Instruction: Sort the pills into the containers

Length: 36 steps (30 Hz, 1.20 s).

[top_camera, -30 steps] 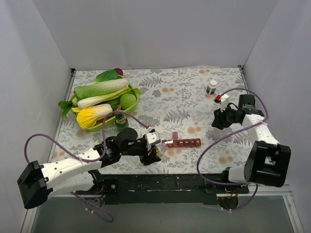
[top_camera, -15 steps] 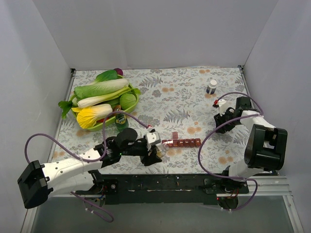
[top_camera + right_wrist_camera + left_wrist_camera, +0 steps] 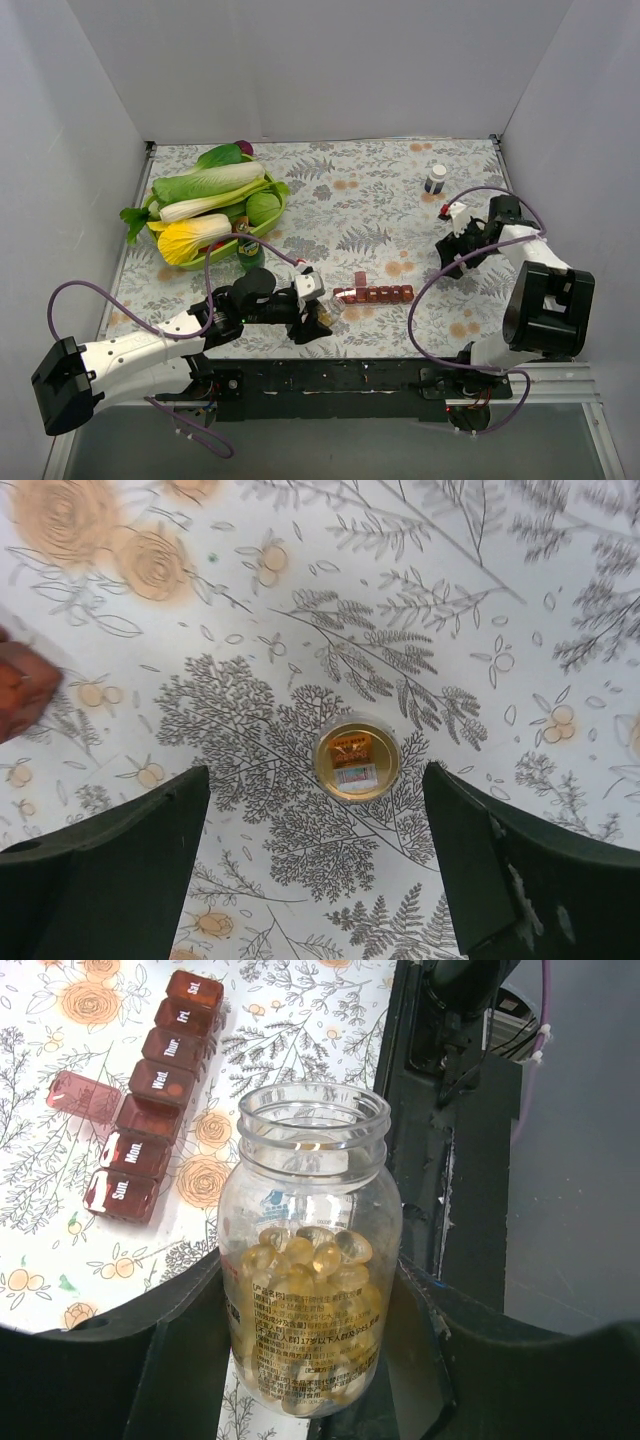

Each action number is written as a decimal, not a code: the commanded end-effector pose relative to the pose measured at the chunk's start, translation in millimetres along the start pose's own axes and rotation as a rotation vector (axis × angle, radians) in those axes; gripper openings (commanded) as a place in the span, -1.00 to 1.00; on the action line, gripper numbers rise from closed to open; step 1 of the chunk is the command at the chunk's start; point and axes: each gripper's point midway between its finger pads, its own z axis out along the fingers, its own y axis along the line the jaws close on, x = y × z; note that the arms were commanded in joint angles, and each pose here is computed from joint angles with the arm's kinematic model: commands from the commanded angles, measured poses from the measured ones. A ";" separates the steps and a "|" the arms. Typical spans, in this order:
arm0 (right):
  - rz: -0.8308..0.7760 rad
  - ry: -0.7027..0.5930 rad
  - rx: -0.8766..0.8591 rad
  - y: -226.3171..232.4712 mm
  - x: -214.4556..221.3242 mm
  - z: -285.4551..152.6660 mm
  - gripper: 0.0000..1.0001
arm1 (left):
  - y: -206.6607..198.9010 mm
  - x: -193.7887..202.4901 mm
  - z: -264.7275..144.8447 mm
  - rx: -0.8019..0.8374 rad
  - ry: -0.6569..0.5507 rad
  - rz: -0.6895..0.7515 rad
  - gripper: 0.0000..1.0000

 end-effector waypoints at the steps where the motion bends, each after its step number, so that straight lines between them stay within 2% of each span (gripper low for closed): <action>1: -0.168 -0.175 -0.098 24.7 -48.3 -38.6 0.89 | -8.7 -14.9 -1.7 0.039 -0.061 0.020 -1.00; 2: -0.188 -0.189 -0.156 39.9 -48.9 -42.8 0.90 | -9.3 -17.0 -1.3 0.043 -0.069 0.021 -1.00; 5: -0.316 -0.342 -0.302 78.8 -69.0 -55.5 0.92 | -9.6 -19.0 -0.1 0.046 -0.081 0.016 -1.00; 7: -0.315 -0.441 -0.403 104.2 -78.9 -65.4 0.93 | -9.5 -18.6 0.7 0.046 -0.081 0.009 -1.00; 10: -0.111 -0.500 -0.577 125.5 -94.1 -75.4 0.93 | -9.5 -20.8 0.6 0.044 -0.089 0.005 -1.00; 11: -0.264 -0.571 -0.610 131.7 -102.2 -77.6 0.91 | -9.3 -21.2 0.7 0.043 -0.091 0.004 -1.00; 13: -0.155 -0.520 -0.738 146.8 -99.7 -79.8 0.84 | -8.3 -23.2 0.1 0.034 -0.099 0.002 -1.00; 14: -0.166 -0.519 -0.756 152.9 -99.9 -78.4 0.82 | -8.1 -24.3 -0.2 0.032 -0.104 0.000 -1.00; 21: -0.518 -0.541 -0.743 201.0 -102.7 -79.1 0.94 | -5.7 -23.8 0.5 0.019 -0.110 -0.007 -1.00; 22: -0.510 -0.525 -0.702 204.3 -106.3 -83.6 0.95 | -4.7 -24.2 1.0 0.014 -0.110 -0.006 -1.00; 23: -0.613 -0.558 -0.630 204.2 -122.7 -76.3 0.96 | -4.3 -24.6 1.3 0.012 -0.109 -0.006 -1.00; 24: -0.638 -0.497 -0.539 197.3 -114.3 -61.0 0.96 | -3.5 -24.6 1.9 0.009 -0.107 -0.008 -1.00; 27: -0.763 -0.564 -0.393 206.8 -132.6 -69.8 0.96 | -2.1 -27.6 2.9 0.003 -0.107 -0.007 -1.00; 29: -0.774 -0.602 -0.420 217.1 -138.8 -82.7 0.96 | -1.5 -29.1 3.5 0.000 -0.109 -0.009 -1.00; 33: -0.813 -0.635 -0.615 252.7 -134.8 -100.1 0.96 | -1.3 -29.3 4.9 0.002 -0.107 -0.013 -1.00; 36: -0.877 -0.611 -0.680 272.9 -125.2 -97.7 0.96 | -1.4 -30.9 6.3 0.005 -0.106 -0.015 -1.00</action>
